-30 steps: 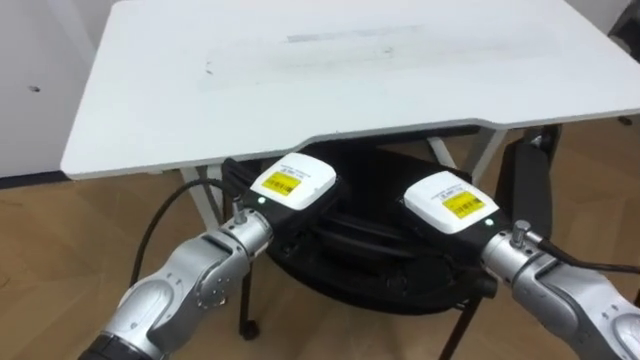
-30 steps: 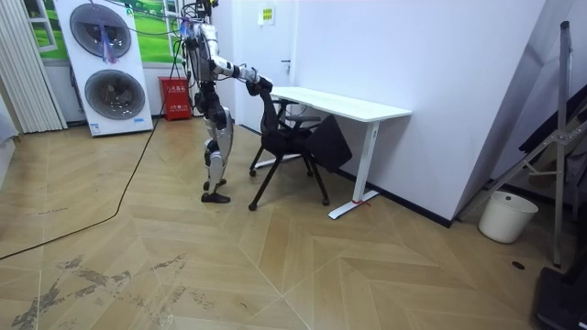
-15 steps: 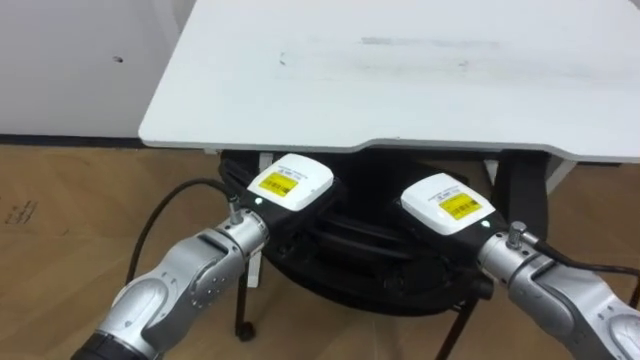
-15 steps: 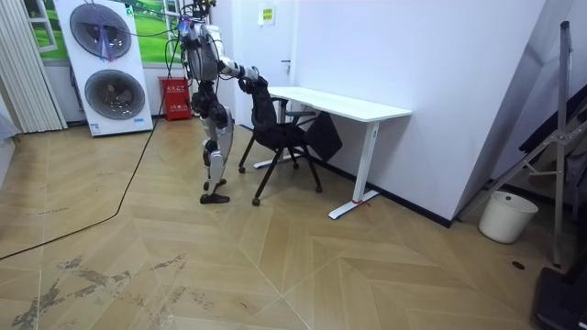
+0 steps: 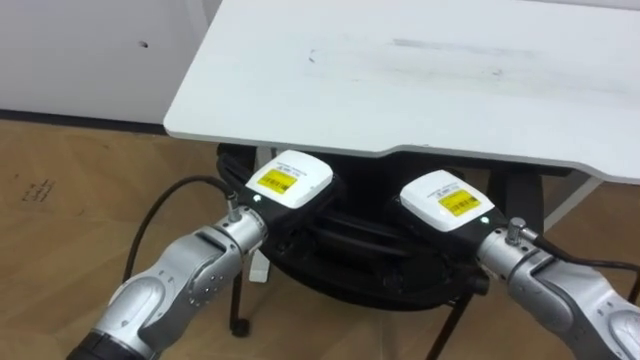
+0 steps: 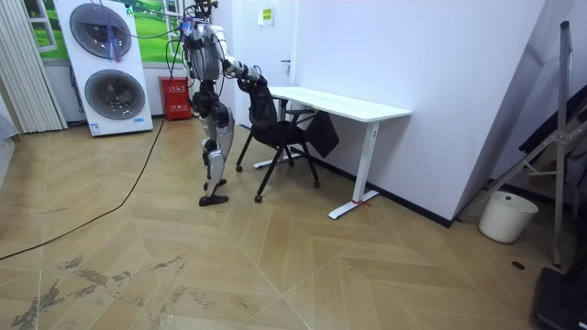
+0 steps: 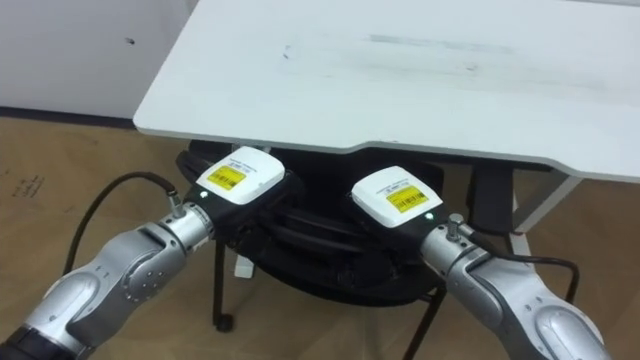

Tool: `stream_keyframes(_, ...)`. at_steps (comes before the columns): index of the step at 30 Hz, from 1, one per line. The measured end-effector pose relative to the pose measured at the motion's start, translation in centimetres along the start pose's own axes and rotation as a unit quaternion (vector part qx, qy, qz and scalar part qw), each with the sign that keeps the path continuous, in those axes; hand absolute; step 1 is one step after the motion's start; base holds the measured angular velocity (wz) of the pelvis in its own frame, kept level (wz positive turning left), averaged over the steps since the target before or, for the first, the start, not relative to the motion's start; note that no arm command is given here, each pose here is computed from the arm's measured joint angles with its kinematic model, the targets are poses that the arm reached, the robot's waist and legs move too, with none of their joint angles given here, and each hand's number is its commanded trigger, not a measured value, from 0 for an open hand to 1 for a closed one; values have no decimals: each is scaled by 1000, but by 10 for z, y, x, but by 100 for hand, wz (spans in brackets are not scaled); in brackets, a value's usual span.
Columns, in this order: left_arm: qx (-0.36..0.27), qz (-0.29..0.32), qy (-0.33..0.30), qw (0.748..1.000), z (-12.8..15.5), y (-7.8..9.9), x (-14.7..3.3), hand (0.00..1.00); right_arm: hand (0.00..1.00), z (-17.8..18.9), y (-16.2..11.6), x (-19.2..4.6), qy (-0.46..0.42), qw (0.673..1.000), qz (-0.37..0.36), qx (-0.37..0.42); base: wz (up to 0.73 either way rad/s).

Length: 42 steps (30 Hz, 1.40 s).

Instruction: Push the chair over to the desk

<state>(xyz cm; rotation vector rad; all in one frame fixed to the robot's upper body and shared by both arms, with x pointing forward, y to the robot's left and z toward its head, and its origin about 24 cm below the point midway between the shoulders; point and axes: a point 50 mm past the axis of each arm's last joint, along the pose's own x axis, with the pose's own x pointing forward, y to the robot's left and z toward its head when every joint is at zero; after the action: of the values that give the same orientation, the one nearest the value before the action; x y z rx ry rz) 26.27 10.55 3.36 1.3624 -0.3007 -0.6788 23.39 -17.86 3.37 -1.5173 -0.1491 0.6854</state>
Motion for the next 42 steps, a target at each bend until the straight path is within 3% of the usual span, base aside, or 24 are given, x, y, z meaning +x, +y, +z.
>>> stream_keyframes(2, 1, 1, 1, 1000, -1, 1, 0, 42, 100, 0, 0, 0, 0, 1000, 1, 0, 2)
stream_keyframes(3, 1, 2, 2, 1000, -1, 2, 0, 36, 100, 0, 0, 0, 0, 1000, 3, 0, 0)
stream_keyframes(4, 1, 3, 2, 1000, -1, 2, 1, 12, 29, 0, 0, 0, 0, 1000, 3, 0, 0)
stream_keyframes(5, 0, 6, 2, 1000, 0, 4, 2, 1, 0, 0, 0, 0, 1, 1000, 3, 0, 0)
stream_keyframes(11, -9, 35, -18, 999, 6, 18, 0, 0, 0, -6, -3, -1, 18, 1000, 6, 16, 0)
stream_keyframes(18, -18, 31, -11, 999, 4, 19, 0, 0, 0, -15, -7, -3, 39, 995, 2, 87, -4)
stream_keyframes(33, -37, 32, -9, 999, 1, 22, -2, 0, 0, -18, -10, -3, 47, 990, -9, 130, -2)
stream_keyframes(40, -19, 51, -11, 998, -9, 33, -10, 0, 0, -23, -31, -10, 39, 990, -72, 118, -1)
stream_keyframes(42, -7, 77, -3, 997, -21, 45, -18, 0, 0, -27, -38, -15, 36, 988, -107, 107, 0)
